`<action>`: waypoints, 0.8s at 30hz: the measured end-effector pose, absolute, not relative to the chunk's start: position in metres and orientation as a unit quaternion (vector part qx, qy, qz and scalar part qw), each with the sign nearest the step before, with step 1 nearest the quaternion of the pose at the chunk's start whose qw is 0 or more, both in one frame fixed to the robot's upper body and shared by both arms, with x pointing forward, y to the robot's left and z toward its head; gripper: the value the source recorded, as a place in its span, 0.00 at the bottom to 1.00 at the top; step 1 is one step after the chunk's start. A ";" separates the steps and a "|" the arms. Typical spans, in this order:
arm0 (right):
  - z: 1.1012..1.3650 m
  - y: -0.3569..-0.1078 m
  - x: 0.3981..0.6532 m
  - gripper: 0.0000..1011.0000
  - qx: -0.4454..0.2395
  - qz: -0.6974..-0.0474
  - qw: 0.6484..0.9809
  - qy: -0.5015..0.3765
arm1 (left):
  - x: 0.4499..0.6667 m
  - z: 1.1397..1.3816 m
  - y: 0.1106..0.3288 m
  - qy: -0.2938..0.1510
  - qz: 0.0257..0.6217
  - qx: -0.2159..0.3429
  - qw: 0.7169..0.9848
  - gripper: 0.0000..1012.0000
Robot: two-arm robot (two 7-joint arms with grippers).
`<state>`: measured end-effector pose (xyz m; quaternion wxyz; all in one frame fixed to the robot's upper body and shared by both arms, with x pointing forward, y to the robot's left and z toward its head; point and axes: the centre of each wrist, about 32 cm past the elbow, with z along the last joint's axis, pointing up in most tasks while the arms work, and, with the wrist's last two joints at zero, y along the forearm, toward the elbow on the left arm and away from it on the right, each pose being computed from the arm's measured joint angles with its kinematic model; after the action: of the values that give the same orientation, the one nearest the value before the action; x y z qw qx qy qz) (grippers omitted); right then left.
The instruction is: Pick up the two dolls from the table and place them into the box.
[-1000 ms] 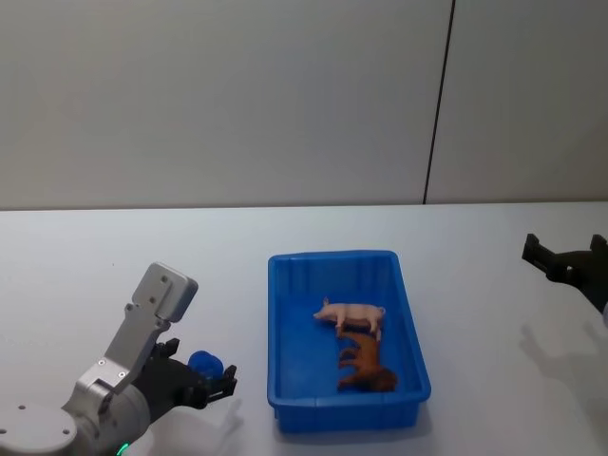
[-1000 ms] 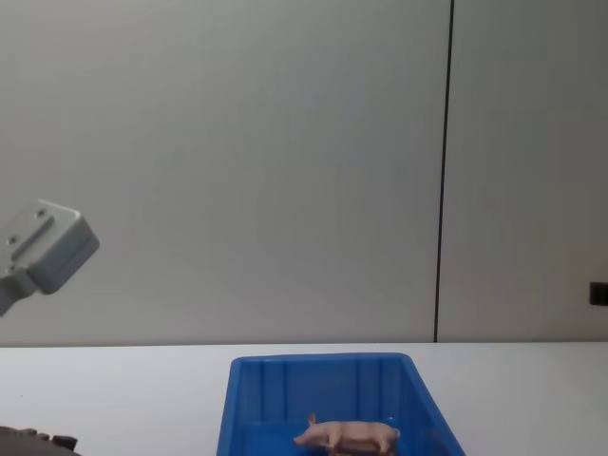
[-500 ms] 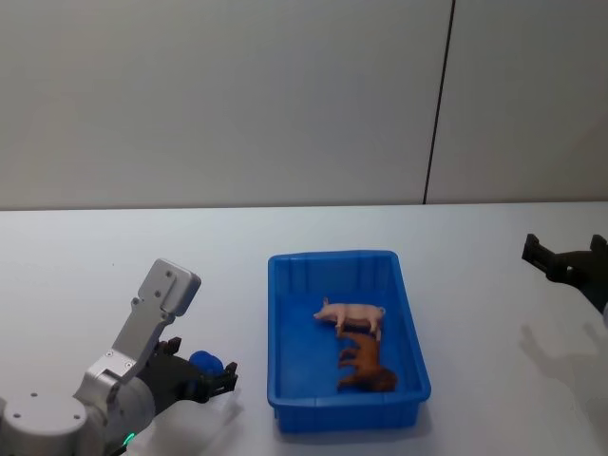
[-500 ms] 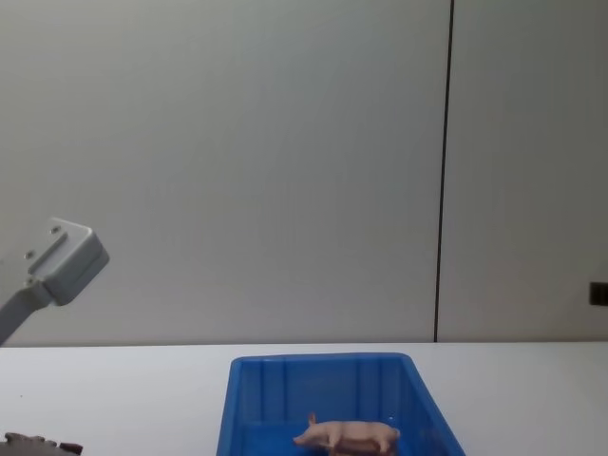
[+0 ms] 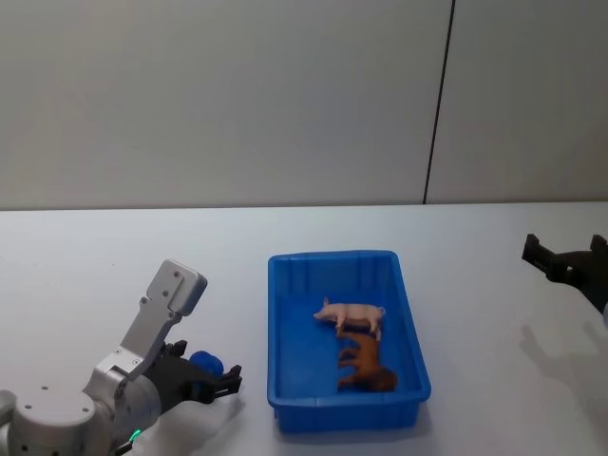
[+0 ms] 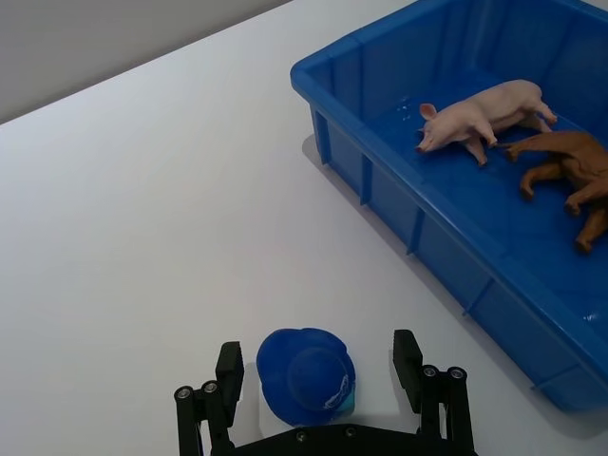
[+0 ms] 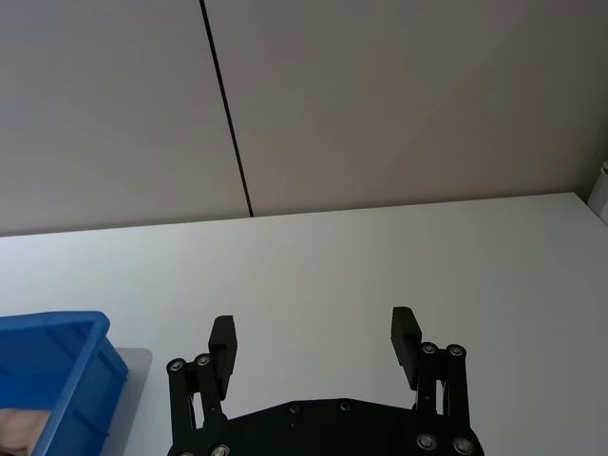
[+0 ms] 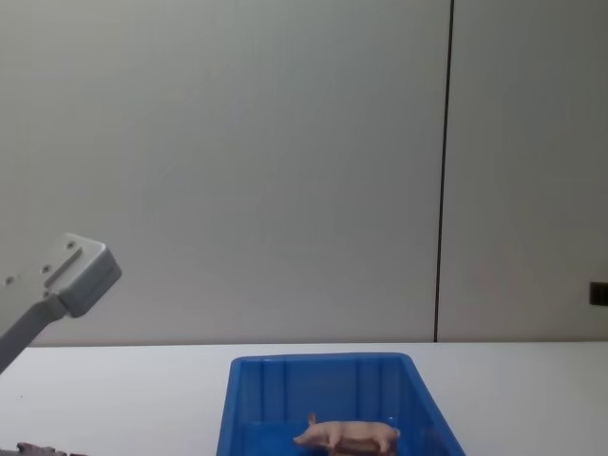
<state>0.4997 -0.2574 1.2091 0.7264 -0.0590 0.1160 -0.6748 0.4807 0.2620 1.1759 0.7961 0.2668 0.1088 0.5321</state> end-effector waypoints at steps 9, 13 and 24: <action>1.209 -0.257 0.500 0.99 -0.059 -0.675 0.726 0.116 | 0.483 1.174 0.262 0.112 0.531 0.272 0.795 0.99; 1.209 -0.257 0.500 0.99 -0.059 -0.675 0.726 0.116 | 0.484 1.174 0.262 0.112 0.531 0.273 0.794 0.92; 1.209 -0.257 0.500 0.99 -0.059 -0.675 0.726 0.116 | 0.485 1.173 0.263 0.113 0.531 0.275 0.794 0.62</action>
<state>0.4997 -0.2575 1.2091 0.7264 -0.0590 0.1159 -0.6748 0.4846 0.2626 1.1734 0.7937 0.2746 0.1132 0.5308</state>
